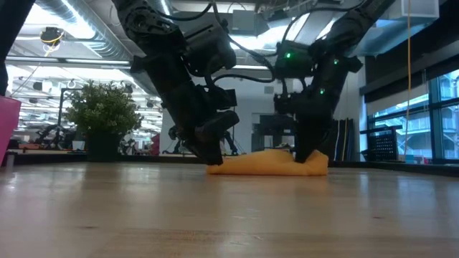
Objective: Roll microfiber towels into tight, uniform cylinder then place into a basket
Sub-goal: Roll the orange microfiber towel
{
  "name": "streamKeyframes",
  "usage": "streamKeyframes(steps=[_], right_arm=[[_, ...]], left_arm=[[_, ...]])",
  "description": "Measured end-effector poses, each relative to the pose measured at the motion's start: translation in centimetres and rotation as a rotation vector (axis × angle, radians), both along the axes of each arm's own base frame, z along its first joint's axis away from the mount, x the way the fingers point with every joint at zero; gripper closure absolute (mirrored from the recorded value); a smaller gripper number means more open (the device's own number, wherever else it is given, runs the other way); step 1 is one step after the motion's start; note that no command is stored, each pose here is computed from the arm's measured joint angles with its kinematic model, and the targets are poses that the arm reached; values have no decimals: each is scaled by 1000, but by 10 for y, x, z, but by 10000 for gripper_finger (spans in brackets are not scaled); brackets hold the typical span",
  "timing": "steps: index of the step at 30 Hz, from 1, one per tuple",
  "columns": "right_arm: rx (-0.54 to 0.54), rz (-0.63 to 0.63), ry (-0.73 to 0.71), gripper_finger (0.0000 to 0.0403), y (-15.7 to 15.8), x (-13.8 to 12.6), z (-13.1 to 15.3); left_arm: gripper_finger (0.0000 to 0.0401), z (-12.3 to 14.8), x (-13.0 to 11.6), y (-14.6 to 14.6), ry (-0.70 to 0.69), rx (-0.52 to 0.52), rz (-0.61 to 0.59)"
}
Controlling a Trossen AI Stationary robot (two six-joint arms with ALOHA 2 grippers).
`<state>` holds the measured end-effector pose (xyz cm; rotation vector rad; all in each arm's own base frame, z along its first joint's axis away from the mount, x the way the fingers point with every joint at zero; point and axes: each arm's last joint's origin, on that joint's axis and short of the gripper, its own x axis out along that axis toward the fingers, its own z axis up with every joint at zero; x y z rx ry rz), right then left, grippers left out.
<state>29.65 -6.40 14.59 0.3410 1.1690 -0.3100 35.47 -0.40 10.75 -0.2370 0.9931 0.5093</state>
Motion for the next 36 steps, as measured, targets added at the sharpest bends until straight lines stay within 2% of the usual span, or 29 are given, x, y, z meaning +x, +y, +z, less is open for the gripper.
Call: streamKeyframes(steps=[4, 7, 16, 21, 25, 29, 36], right_arm=[[-21, -3, -56, 256, 0, -3, 17], [-83, -28, -75, 256, -1, -6, 27], [-125, -23, -63, 256, 3, -8, 31], [-132, 33, -152, 256, 15, -13, 54], [-65, 181, -244, 256, 35, -16, 71], [-53, 260, -281, 256, 48, -13, 58], [-86, 223, -271, 256, 39, -15, 23]], left_arm=[[401, 0, 0, 0, 3, -5, -2], [401, 0, 0, 0, 3, -5, -2], [401, 0, 0, 0, 3, -5, -2], [401, 0, 0, 3, 2, -13, 3], [401, 0, 0, 5, 2, -22, 7], [401, 0, 0, 6, 3, -25, 6], [401, 0, 0, 5, 3, -25, 4]])
